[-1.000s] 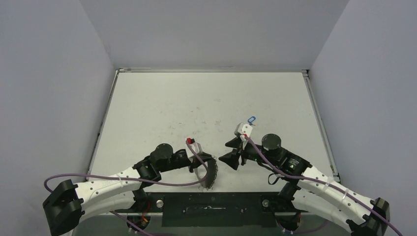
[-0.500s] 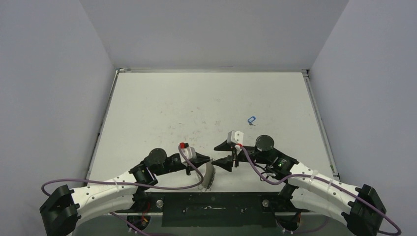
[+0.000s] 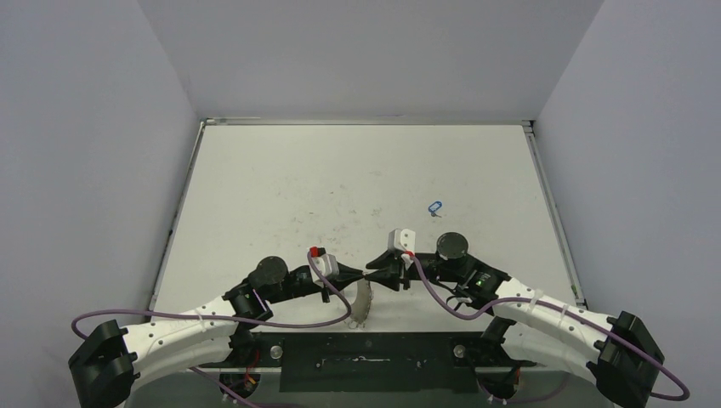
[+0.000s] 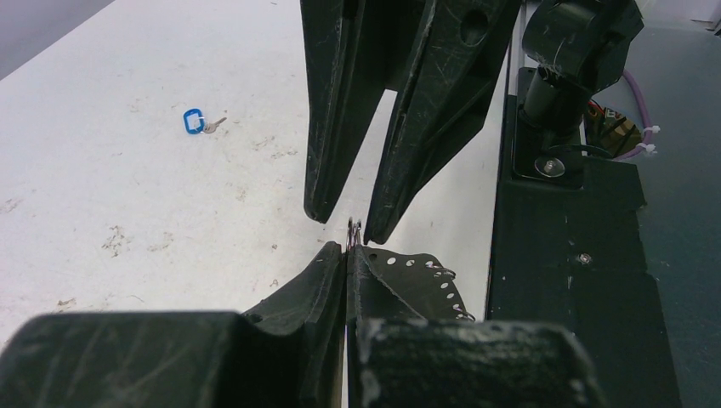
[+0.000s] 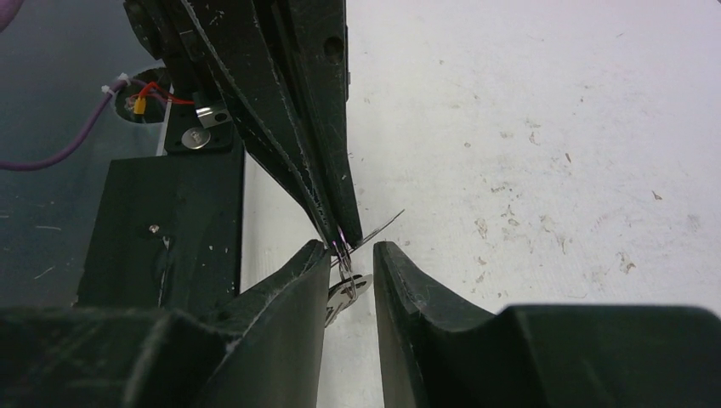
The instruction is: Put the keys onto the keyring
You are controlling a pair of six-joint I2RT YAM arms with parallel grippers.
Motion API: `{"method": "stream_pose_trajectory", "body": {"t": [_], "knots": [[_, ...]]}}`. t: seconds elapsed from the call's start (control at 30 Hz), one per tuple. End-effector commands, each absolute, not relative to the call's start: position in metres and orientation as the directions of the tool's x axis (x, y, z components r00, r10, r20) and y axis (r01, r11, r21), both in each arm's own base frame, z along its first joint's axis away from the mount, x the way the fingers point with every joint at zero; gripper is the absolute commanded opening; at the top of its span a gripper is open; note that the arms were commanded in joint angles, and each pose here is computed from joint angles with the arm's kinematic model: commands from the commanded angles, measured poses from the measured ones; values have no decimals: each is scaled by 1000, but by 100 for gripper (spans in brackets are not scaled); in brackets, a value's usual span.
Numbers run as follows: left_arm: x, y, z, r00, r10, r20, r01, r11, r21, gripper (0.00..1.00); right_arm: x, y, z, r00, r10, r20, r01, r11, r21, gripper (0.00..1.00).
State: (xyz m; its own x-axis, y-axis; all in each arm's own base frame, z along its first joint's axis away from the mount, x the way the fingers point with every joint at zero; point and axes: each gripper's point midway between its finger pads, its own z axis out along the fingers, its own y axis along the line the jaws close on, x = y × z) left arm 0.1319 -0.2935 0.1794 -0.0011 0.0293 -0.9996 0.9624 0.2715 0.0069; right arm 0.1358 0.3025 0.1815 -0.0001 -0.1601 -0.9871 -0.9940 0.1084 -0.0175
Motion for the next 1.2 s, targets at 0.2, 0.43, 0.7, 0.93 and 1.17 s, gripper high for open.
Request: {"method": "stream_pose_trajectory", "body": {"t": [0.2,0.43,0.7,0.93,1.17], "knots": [[131,-297,210,65,-49,-997,965,257,51,0,128,312,189,61,-121,-991,-998,23,-64,12],[132,-296,206,64,-30,-998,963,264,54,0,132,311,194,57,-137,-989,-997,49,-64,0],[135,-284,204,108,24,-994,947,301,110,24,138,300,189,-24,-304,-952,-995,99,-6,0],[138,-279,206,137,61,-989,938,314,150,32,142,292,180,-156,-508,-847,-985,149,92,0],[139,-283,204,155,79,-985,940,295,171,37,134,288,186,-179,-627,-758,-984,128,127,0]]}}
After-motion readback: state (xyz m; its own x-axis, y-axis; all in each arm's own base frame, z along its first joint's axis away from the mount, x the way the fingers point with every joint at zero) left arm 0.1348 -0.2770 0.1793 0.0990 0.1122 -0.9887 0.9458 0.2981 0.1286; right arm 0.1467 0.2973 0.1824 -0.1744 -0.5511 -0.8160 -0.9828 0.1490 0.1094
